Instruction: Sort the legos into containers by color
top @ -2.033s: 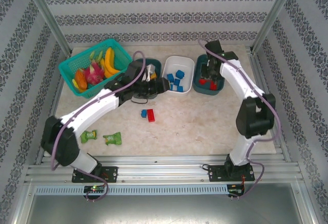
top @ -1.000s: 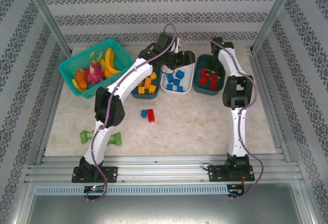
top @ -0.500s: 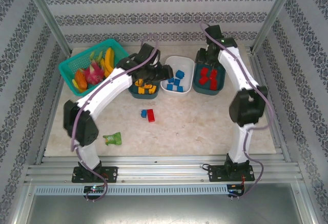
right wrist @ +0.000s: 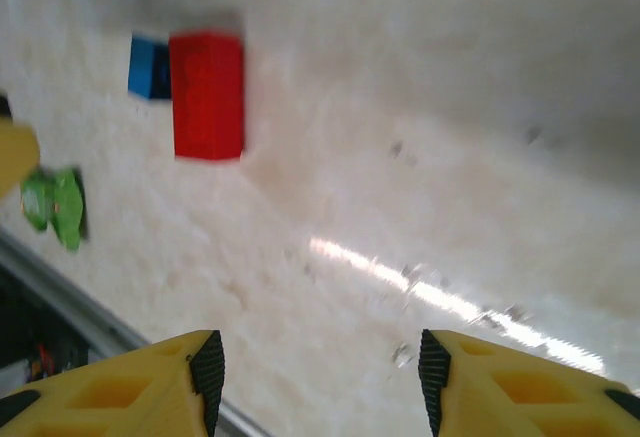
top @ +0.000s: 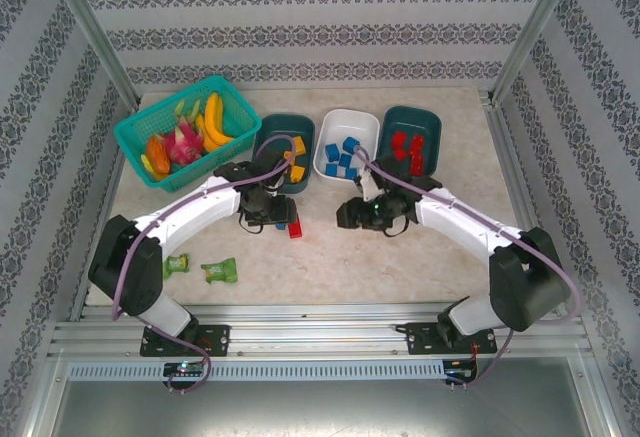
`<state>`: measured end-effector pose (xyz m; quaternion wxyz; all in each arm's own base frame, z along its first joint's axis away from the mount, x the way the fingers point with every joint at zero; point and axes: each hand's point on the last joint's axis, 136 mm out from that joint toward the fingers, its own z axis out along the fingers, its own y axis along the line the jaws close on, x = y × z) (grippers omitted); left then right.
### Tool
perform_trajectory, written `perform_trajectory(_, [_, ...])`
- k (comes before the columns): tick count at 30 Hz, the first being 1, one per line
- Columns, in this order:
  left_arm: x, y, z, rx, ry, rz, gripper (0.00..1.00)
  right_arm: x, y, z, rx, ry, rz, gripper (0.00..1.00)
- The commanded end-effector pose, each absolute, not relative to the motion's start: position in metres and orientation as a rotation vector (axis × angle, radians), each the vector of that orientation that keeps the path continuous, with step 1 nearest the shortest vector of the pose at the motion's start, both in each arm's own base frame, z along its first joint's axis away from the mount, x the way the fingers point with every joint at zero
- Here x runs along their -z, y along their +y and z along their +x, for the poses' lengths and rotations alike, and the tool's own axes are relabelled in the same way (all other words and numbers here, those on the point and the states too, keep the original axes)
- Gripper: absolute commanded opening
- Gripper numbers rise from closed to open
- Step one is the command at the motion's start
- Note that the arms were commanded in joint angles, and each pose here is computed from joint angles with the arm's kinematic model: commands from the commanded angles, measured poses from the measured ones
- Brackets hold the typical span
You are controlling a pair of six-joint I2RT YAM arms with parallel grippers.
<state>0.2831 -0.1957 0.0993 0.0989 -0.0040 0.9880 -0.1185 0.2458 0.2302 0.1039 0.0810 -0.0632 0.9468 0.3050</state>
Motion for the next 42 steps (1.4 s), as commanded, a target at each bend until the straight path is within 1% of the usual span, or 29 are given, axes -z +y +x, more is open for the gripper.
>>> perform_trajectory(1, [-0.091, -0.199, 0.292, 0.361, 2.935, 0.117, 0.56, -0.122, 0.246, 0.241, -1.048, 2.740, -0.223, 0.56])
perform_trajectory(5, [-0.081, -0.204, 0.297, 0.370, 2.953, 0.185, 0.53, -0.116, 0.246, 0.236, -1.049, 2.757, -0.202, 0.56])
perform_trajectory(9, [-0.068, -0.194, 0.300, 0.319, 2.983, 0.174, 0.52, -0.121, 0.247, 0.237, -1.069, 2.735, -0.180, 0.56])
perform_trajectory(14, [-0.064, -0.191, 0.304, 0.306, 2.985, 0.189, 0.50, -0.127, 0.247, 0.241, -1.085, 2.691, -0.148, 0.61])
perform_trajectory(24, [-0.052, -0.188, 0.311, 0.284, 3.008, 0.219, 0.48, -0.129, 0.250, 0.247, -1.081, 2.695, -0.129, 0.61])
perform_trajectory(34, [-0.043, -0.184, 0.318, 0.247, 3.024, 0.253, 0.45, -0.130, 0.249, 0.247, -1.076, 2.701, -0.112, 0.61])
perform_trajectory(37, [-0.042, -0.181, 0.319, 0.229, 3.027, 0.252, 0.43, -0.130, 0.249, 0.247, -1.069, 2.699, -0.111, 0.61])
perform_trajectory(42, [-0.040, -0.177, 0.320, 0.190, 3.035, 0.258, 0.37, -0.130, 0.249, 0.248, -1.069, 2.701, -0.108, 0.61])
